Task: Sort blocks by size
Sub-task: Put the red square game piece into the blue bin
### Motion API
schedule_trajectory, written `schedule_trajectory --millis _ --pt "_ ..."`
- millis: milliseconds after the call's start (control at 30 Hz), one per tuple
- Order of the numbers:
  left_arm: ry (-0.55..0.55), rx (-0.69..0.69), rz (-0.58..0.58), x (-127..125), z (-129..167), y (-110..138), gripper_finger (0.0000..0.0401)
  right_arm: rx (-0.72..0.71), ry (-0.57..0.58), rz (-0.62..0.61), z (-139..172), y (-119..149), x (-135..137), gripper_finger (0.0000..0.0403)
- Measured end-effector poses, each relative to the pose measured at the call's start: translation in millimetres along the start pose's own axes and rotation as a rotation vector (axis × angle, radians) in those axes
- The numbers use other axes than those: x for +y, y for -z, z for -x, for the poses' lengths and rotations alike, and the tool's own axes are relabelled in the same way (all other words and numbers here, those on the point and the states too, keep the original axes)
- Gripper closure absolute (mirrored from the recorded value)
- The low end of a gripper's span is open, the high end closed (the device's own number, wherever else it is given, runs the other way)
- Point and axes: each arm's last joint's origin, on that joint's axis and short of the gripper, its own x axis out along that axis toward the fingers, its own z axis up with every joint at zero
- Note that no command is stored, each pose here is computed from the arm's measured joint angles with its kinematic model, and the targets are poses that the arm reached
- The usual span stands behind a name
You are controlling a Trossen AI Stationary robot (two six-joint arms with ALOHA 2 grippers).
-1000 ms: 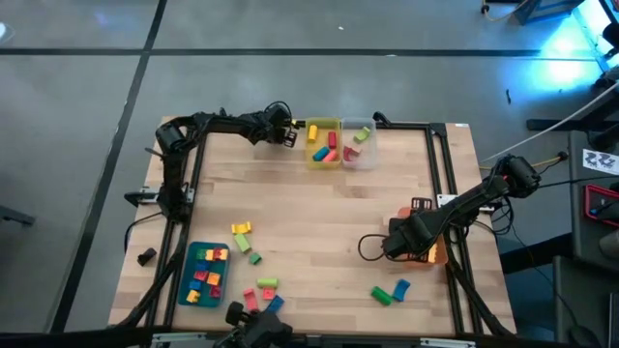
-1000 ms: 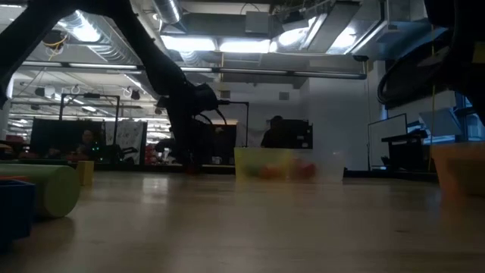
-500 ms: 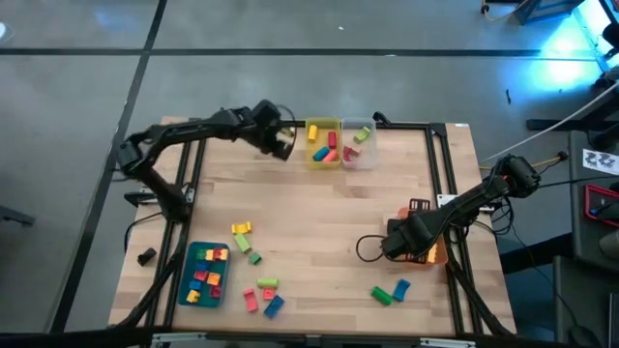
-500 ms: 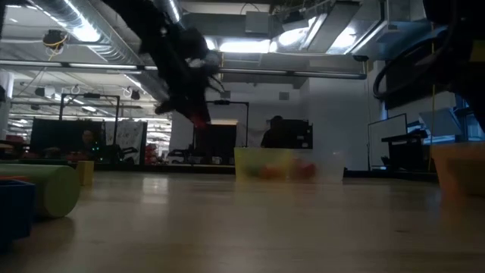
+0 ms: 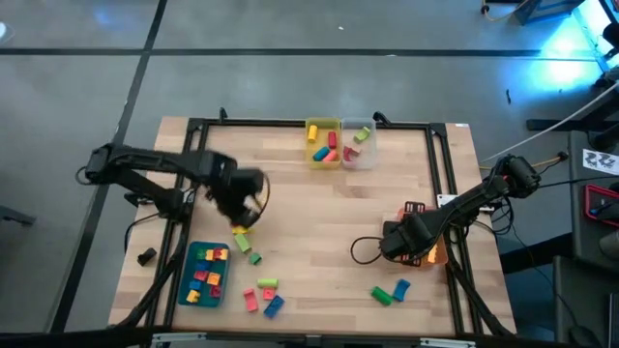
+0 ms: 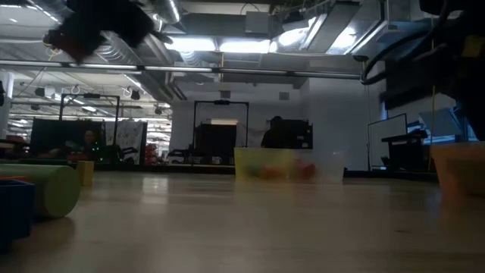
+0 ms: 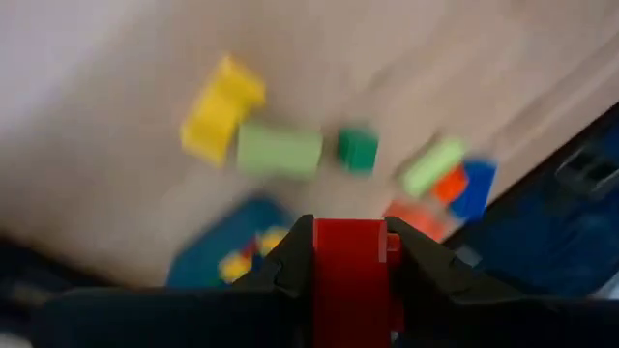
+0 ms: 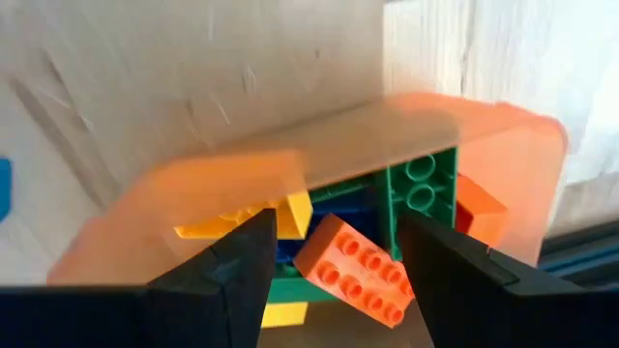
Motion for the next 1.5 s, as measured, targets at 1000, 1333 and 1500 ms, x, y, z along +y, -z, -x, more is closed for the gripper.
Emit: schedule_trajectory --millis 1000,1333,1500 --pt "-0.208 0.040 0.130 -28 -25 102 0.0300 -0.003 -0.002 0.000 0 0 0 0.0187" --pt "-0.280 0.042 0.217 -15 -43 102 0.0300 -0.003 -0.002 0.000 0 0 0 0.0187" --pt "-0.331 0.051 0.228 -6 -54 101 0.0299 -0.003 -0.002 0.000 0 0 0 0.0187"
